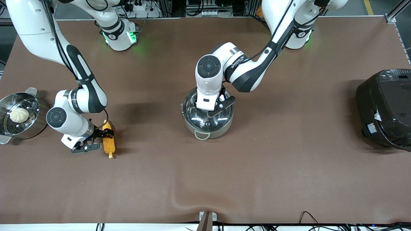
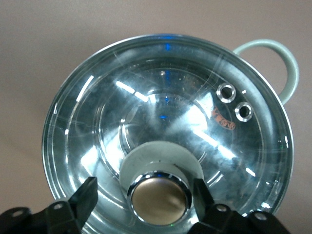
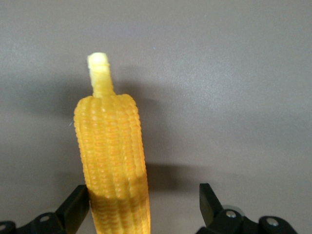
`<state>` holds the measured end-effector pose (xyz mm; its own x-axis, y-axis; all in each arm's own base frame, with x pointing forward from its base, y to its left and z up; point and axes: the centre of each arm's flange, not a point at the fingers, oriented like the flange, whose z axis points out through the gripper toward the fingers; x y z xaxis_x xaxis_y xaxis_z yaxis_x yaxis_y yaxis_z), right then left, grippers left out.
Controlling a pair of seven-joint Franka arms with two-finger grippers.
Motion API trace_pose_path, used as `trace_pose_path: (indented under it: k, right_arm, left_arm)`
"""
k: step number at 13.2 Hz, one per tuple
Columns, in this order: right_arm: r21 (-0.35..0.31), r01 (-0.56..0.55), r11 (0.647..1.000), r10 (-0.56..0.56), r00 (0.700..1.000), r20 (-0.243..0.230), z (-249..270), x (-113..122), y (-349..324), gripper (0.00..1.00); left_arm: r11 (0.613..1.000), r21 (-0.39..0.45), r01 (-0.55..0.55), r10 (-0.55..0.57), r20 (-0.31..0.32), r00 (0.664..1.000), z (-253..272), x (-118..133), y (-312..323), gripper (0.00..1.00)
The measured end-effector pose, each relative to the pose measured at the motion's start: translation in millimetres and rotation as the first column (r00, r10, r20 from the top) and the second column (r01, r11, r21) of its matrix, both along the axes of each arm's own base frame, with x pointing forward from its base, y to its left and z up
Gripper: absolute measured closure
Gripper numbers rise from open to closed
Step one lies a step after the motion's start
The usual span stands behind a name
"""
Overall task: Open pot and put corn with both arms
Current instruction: 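Grasp the lid knob with the left gripper while the right gripper grasps the corn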
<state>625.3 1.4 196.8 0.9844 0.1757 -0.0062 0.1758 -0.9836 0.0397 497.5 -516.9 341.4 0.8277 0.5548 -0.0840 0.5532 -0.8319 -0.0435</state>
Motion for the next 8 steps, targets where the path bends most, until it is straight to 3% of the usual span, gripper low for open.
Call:
trace_pose_path:
  k: [4,7,8]
  right_arm:
    - [0.004,0.001,1.0,-0.001,1.0,0.001,-8.6,-1.4,3.8,0.0]
    - [0.007,-0.004,1.0,0.004,1.0,-0.005,-11.5,-2.3,8.6,0.0]
    - [0.008,-0.005,1.0,0.005,1.0,-0.006,-12.1,-2.5,9.4,0.0]
  left_arm:
    - [1.0,-0.001,-0.003,0.003,0.003,1.0,1.3,1.8,0.8,0.19]
    - [1.0,-0.02,-0.004,0.004,0.02,1.0,4.4,3.9,-2.1,0.5]
    - [1.0,-0.02,-0.004,0.004,0.02,1.0,4.4,4.0,-2.1,0.5]
